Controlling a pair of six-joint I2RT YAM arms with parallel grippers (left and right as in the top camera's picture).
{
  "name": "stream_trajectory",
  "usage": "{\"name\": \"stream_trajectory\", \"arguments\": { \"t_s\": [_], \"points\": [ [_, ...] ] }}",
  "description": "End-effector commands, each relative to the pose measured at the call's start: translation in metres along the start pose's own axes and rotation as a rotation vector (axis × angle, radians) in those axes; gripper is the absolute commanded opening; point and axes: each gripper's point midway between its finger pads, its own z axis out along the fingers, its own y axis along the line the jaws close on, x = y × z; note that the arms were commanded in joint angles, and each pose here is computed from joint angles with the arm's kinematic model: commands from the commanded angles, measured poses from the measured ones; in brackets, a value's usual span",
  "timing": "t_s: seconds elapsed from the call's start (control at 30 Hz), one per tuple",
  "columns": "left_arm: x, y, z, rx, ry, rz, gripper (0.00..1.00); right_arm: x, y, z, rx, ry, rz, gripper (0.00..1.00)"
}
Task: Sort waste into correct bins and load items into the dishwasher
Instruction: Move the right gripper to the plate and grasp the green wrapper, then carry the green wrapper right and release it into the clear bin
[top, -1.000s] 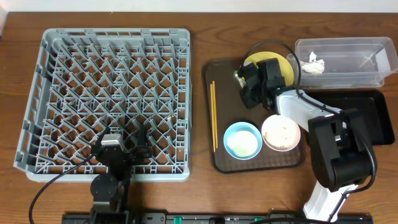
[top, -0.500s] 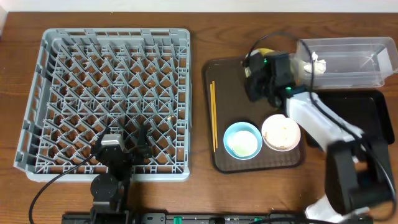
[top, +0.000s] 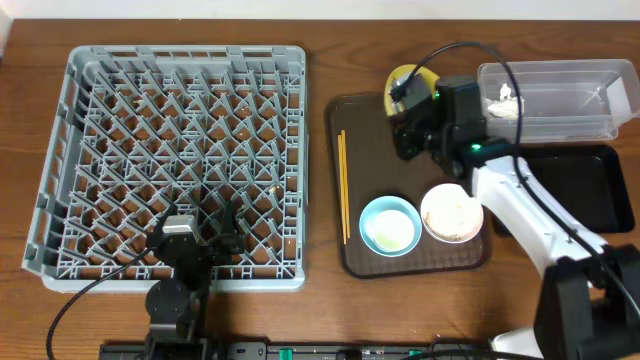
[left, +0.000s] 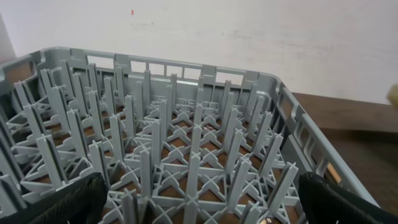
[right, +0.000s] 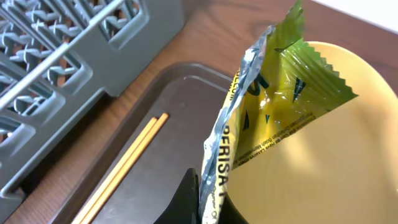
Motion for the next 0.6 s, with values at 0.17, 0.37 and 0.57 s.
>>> {"name": "stream_trajectory", "arguments": {
  "t_s": [0.17,0.37,0.57],
  "points": [
    [0.017,0.01,0.001,-0.046,0.051,0.016,0.98,0.048,0.021,0.056,-0.077,0.125,0.021,0.01],
    [0.017,0.01,0.001,-0.046,0.051,0.016,0.98,0.062,0.025,0.071,-0.086,0.154,0.021,0.01],
    [0.017,0.01,0.001,-0.046,0.051,0.016,0.98,0.061,0.024,0.071,-0.081,0.151,0.019,0.24]
  ]
}}
